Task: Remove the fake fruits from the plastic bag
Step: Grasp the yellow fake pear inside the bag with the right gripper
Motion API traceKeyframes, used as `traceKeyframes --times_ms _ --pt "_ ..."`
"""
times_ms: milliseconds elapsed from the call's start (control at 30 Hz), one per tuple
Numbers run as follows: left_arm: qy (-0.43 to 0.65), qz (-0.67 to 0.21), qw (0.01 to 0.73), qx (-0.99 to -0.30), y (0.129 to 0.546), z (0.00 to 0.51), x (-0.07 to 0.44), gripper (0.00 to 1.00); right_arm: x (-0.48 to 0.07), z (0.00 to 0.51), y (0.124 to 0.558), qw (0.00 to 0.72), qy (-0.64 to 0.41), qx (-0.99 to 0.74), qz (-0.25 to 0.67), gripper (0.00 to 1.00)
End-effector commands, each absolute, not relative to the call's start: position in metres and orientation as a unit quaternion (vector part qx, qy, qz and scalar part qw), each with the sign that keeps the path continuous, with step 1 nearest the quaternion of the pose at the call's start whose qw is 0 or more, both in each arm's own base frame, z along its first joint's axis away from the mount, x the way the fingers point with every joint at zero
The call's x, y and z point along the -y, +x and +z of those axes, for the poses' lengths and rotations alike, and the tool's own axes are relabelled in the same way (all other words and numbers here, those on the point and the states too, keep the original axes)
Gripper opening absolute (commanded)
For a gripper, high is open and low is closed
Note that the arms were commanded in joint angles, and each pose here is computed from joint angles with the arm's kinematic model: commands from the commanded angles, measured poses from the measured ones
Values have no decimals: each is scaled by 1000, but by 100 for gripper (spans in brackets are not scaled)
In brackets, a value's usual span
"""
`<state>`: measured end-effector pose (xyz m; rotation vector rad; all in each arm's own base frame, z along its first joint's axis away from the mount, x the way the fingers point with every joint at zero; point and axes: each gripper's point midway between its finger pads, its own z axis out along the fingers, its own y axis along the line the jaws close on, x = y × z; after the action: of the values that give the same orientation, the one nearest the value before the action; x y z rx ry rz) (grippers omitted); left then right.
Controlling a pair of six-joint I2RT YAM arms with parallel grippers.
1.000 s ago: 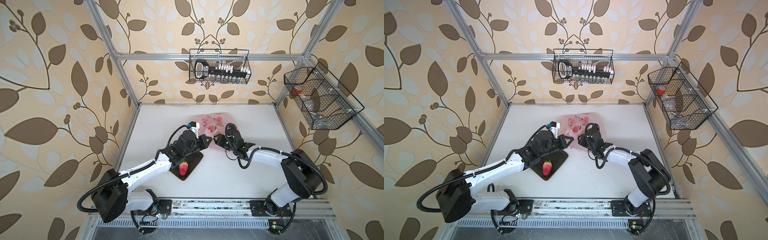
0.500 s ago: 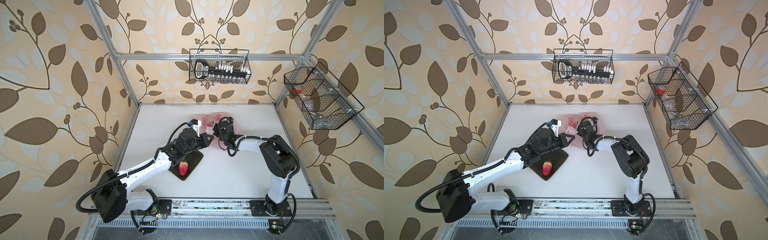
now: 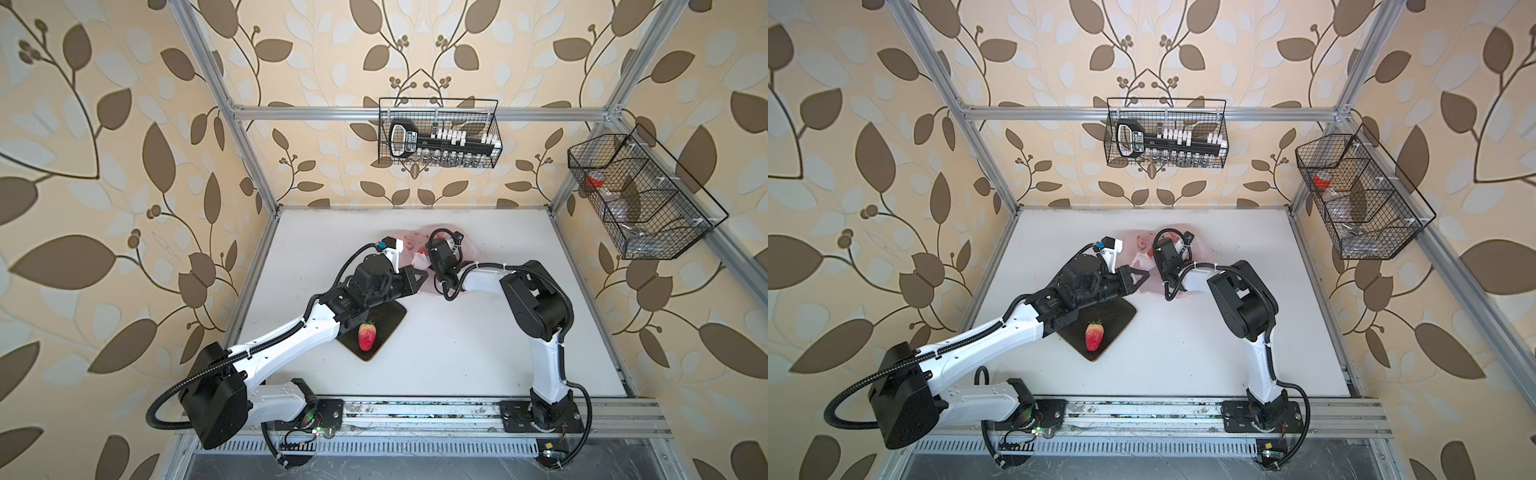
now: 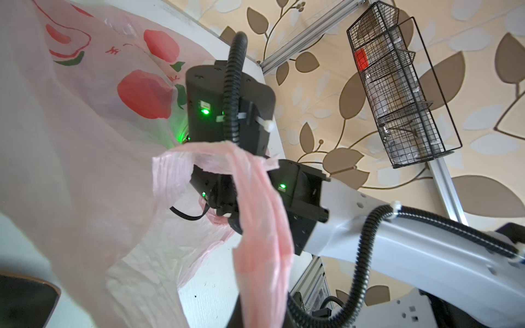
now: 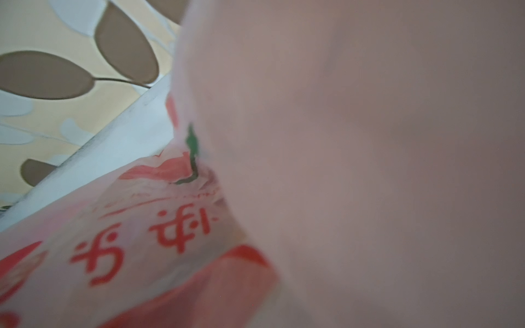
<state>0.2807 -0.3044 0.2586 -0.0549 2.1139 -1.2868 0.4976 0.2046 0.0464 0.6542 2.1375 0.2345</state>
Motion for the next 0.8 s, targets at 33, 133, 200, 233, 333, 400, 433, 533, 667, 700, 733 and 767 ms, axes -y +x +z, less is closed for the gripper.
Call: traceKeyframes --times_ms 33,133,200,233,333,400,433,533,667,700,733,767 --pt "0 -510 344 -788 270 284 303 0 -192 23 499 413 256 -874 30 77" --pt "-2 -509 346 -788 269 285 301 0 -193 14 503 400 253 -880 29 69" --pt "-3 -510 347 -787 268 286 300 0 -193 14 503 397 251 -882 28 62" --pt "-4 -510 347 -787 268 286 300 0 -193 16 503 398 251 -882 31 57" --pt "-11 -504 350 -790 270 283 297 0 -195 30 500 405 232 -884 41 46" --pt "-16 -497 351 -794 272 279 296 0 -199 41 496 409 221 -884 58 40" --pt "-20 -492 352 -796 274 277 294 0 -200 47 493 409 215 -884 70 38" --pt "-45 -482 353 -801 279 270 289 0 -209 62 478 407 188 -887 112 35" --pt "-66 -475 357 -802 284 262 286 0 -226 77 443 391 128 -894 178 34" --pt "-69 -473 358 -802 285 262 285 0 -229 79 433 385 113 -896 188 34" --pt "-72 -471 359 -803 287 260 285 0 -231 82 422 379 94 -899 200 34" --pt "-77 -467 362 -804 289 259 283 0 -235 86 410 373 74 -899 215 34"
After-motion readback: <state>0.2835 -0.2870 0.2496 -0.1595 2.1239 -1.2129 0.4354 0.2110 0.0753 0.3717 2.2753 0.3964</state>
